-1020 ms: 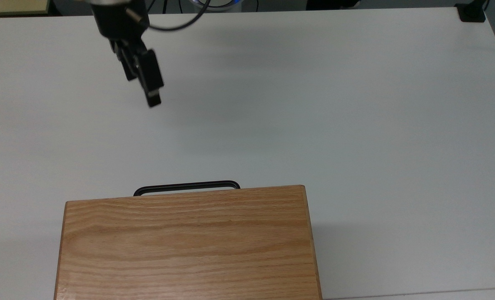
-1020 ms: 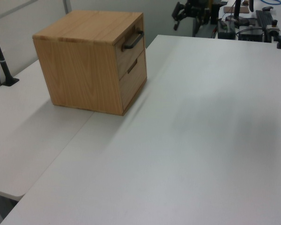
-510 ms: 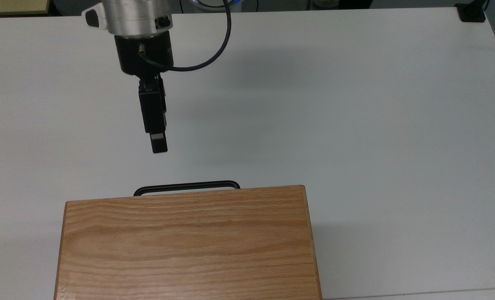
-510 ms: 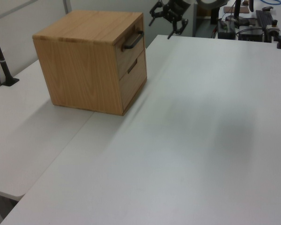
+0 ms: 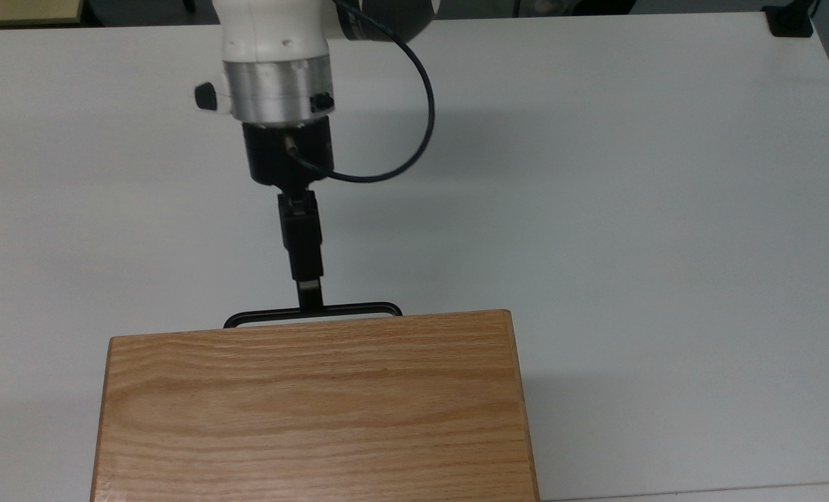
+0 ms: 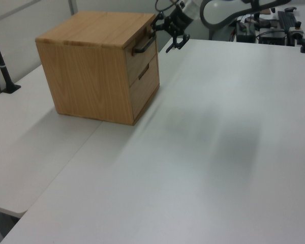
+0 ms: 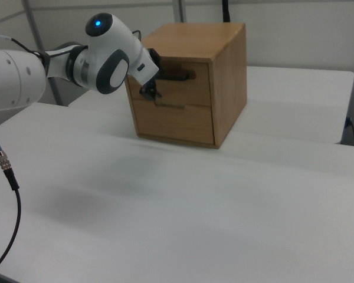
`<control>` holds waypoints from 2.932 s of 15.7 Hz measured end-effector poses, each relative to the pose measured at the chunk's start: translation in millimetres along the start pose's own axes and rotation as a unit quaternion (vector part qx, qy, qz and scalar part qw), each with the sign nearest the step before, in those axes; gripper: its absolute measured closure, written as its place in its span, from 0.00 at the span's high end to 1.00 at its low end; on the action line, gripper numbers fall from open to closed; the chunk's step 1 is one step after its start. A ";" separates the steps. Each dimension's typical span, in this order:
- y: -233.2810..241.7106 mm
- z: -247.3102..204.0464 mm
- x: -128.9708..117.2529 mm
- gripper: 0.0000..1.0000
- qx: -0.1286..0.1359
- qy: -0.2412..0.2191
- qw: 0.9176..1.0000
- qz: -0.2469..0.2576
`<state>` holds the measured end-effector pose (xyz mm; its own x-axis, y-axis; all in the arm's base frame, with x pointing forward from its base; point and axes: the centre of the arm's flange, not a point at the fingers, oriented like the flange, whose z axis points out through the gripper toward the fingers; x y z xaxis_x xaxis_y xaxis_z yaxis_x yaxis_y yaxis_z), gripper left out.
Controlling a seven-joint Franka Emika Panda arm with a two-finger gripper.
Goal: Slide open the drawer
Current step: 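Hook the gripper fingers behind the black bar handle and close, then pull the handle away from the cabinet, sliding the upper drawer out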
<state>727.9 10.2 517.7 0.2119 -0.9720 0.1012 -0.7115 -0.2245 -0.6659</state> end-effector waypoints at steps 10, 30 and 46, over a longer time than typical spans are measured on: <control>-14.9 -3.7 -18.5 0.55 0.022 -0.003 1.000 -0.009; -2.0 -8.1 -0.4 0.17 0.016 0.014 1.000 -0.009; 74.8 -108.1 9.0 0.17 -0.111 -0.081 0.989 -0.062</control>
<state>604.2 -22.8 548.7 0.3979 -0.9165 0.0400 -0.7996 -0.3678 -0.4747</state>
